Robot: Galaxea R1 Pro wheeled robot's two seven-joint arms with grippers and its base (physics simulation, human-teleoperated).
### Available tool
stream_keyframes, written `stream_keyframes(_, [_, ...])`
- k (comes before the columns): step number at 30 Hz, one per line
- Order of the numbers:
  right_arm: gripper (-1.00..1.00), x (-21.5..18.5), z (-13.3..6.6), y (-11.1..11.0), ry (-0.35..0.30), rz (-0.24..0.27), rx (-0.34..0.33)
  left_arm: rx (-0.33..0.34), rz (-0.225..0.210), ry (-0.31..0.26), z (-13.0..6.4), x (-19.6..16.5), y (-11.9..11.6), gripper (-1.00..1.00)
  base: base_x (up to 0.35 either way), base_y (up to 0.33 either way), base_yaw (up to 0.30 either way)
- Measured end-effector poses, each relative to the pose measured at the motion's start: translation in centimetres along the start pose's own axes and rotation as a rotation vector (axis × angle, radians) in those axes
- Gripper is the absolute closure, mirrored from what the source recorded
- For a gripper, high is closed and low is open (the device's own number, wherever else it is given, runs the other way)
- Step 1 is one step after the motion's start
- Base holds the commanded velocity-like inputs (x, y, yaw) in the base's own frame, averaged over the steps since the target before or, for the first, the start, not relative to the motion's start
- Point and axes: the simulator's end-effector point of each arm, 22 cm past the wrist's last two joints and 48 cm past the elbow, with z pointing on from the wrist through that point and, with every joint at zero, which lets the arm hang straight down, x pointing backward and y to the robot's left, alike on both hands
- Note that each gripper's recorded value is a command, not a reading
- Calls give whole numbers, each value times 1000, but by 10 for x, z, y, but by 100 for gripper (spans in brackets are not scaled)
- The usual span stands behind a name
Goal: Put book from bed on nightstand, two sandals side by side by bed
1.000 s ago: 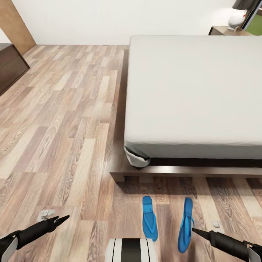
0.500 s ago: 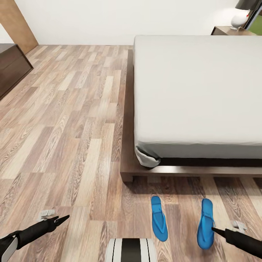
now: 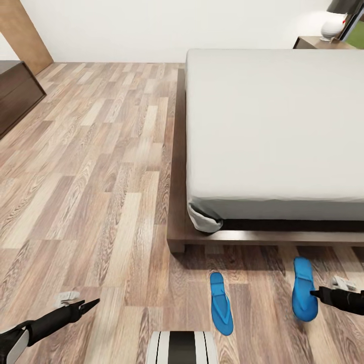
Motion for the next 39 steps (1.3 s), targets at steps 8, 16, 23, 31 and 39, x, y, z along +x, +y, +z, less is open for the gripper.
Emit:
stream_keyframes(8, [100, -2, -3, 12, 81, 19, 33, 2, 0, 1, 1, 1, -1, -100, 0, 0, 0])
stream_keyframes(16, [100, 14, 6, 31, 158, -24, 41, 2, 0, 1, 1, 1, -1, -100, 0, 2, 0])
stream_keyframes(23, [100, 22, 14, 43, 175, -36, 30, 1, 0, 0, 1, 0, -1, -100, 0, 205, 0])
stream_keyframes(31, [100, 25, 15, 42, 187, -57, 43, 1, 0, 0, 1, 1, -1, -100, 0, 315, 0])
stream_keyframes(39, [100, 28, 18, 47, 192, -61, 35, 0, 0, 1, 1, 1, -1, -100, 0, 318, 0])
